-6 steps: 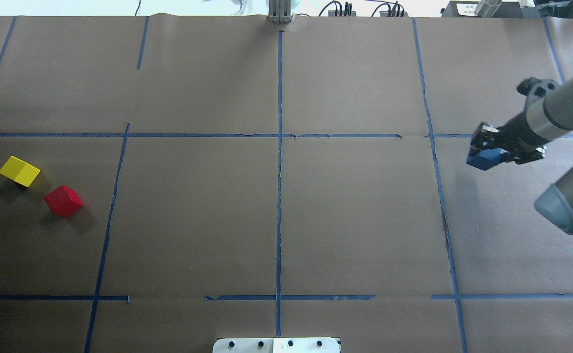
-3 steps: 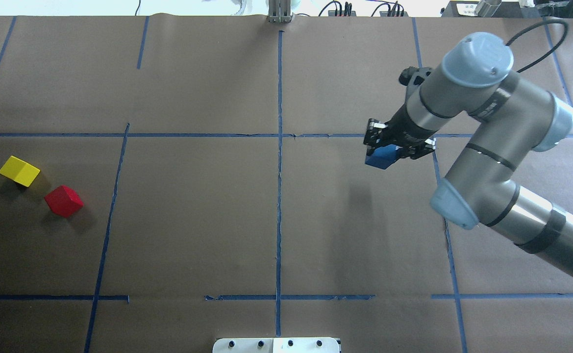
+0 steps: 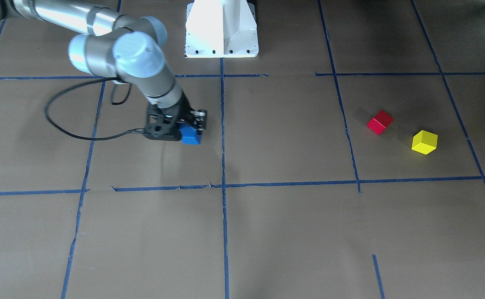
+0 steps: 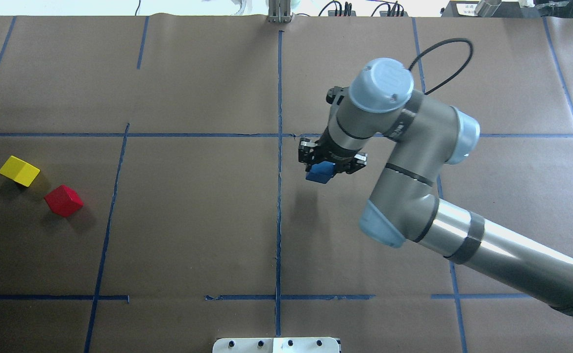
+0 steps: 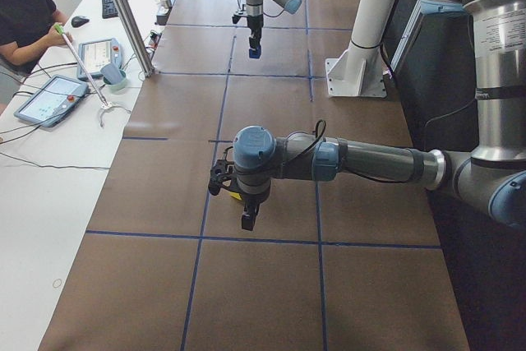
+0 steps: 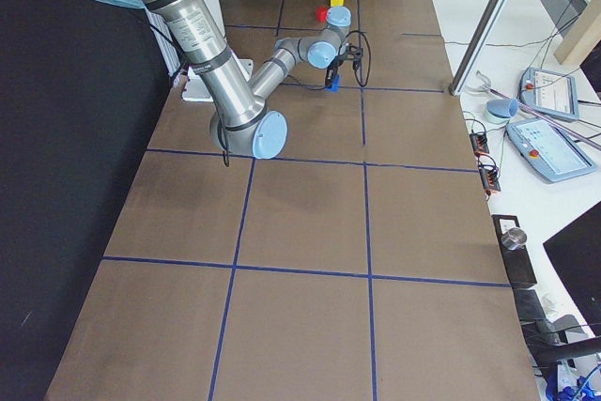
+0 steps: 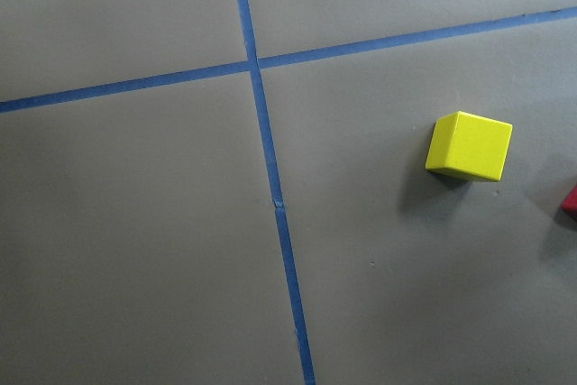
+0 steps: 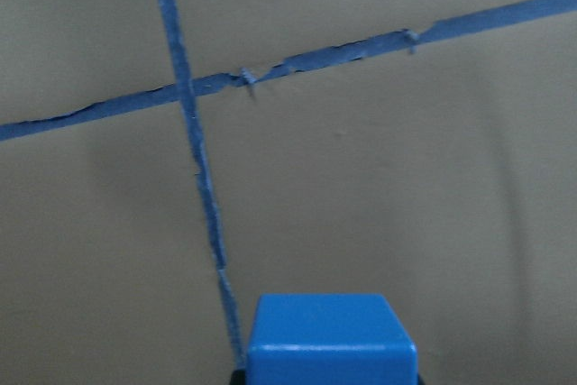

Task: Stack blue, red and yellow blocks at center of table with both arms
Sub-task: 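Carry the blue cube with the right gripper to the table center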

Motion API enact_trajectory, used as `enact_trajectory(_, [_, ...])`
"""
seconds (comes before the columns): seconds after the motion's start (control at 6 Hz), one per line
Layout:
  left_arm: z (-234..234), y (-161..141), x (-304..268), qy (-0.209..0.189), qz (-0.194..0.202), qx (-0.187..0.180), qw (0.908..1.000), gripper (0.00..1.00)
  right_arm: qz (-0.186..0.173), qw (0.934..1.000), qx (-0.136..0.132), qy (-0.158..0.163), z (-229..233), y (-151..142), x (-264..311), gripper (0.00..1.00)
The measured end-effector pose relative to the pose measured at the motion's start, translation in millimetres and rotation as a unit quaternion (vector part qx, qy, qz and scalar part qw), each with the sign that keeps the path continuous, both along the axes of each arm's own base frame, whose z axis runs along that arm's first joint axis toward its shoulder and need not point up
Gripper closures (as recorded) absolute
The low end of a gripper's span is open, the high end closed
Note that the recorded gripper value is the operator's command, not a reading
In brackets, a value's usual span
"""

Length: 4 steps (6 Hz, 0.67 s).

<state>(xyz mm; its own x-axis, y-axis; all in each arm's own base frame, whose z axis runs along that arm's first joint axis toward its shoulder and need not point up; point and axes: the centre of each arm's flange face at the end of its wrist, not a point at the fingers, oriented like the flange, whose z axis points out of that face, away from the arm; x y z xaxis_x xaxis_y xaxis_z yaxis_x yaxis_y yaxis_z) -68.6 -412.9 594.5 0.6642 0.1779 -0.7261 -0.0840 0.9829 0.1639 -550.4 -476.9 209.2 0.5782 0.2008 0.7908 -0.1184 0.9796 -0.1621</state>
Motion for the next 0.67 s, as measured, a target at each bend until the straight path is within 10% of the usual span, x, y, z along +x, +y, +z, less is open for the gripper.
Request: enact_trajectory(0.67, [-5.2,0.7,-0.1,0.001,-0.001,0.004,1.0000,0.00,-0.010,0.9996,0.006,0.027,-20.9,-4.6,-62.9,0.60])
